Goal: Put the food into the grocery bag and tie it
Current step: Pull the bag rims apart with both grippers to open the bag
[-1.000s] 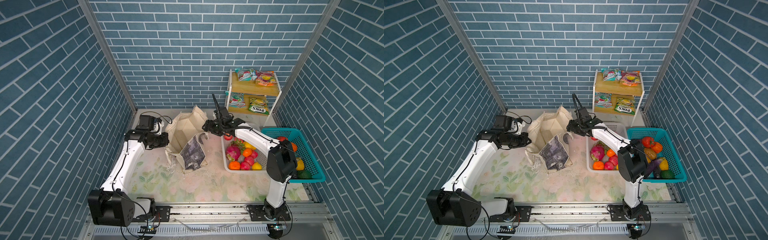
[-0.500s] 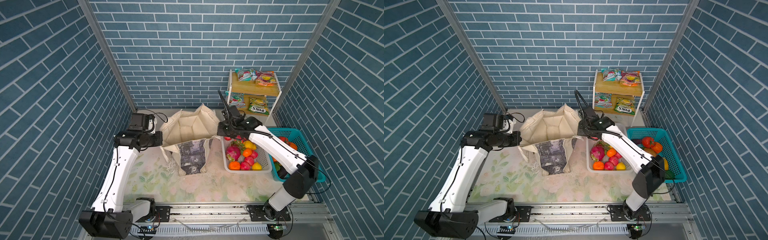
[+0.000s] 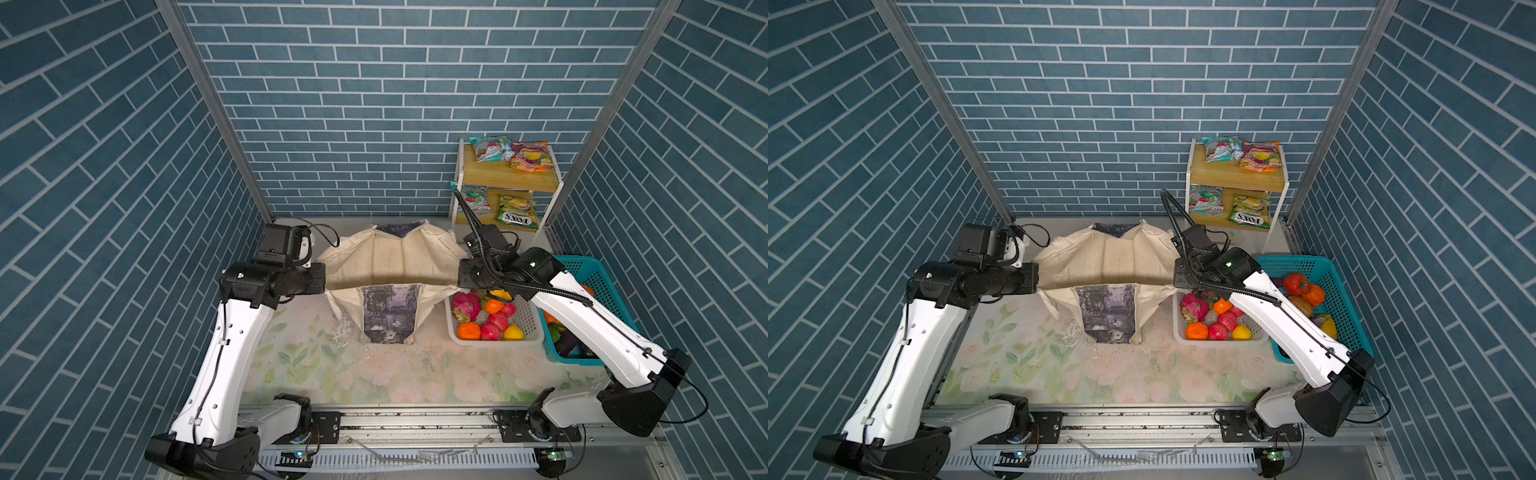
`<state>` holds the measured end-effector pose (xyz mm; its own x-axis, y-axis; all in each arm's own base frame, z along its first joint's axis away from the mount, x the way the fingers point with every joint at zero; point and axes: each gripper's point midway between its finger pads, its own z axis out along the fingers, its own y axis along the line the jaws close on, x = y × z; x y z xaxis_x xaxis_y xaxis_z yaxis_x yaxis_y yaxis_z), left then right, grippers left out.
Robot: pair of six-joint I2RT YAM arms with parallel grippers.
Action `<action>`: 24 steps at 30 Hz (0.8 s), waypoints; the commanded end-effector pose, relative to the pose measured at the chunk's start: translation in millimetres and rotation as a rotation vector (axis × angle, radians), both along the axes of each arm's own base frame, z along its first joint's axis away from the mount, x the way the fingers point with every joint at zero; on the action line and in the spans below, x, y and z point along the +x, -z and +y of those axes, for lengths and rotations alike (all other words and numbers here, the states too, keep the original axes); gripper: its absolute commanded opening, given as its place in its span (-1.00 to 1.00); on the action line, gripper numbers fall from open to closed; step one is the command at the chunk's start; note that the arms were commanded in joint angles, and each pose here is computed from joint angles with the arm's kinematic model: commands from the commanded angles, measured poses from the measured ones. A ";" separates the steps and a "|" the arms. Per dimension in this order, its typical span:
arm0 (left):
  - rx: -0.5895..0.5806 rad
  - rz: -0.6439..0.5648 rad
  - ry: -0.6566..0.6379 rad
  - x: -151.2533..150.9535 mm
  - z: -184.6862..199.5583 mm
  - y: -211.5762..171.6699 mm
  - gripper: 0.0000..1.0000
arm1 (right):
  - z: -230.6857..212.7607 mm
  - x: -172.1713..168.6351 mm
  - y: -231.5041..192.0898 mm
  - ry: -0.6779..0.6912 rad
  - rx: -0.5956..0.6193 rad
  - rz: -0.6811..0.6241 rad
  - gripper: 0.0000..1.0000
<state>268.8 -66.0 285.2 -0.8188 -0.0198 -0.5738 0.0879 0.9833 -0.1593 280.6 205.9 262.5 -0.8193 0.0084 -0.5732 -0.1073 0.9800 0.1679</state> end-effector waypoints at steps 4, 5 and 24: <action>-0.127 0.025 0.150 -7.0 -55.2 25.8 -1.00 | 16.6 -15.0 19.1 -0.056 -0.027 0.015 -1.00; -0.153 0.028 0.162 -7.6 -61.6 30.4 -0.99 | 24.3 -17.7 23.3 -0.069 -0.014 0.018 -1.00; -0.147 0.013 0.259 -8.8 -72.4 45.3 -0.93 | 22.1 -25.5 32.6 -0.029 -0.033 -0.059 -1.00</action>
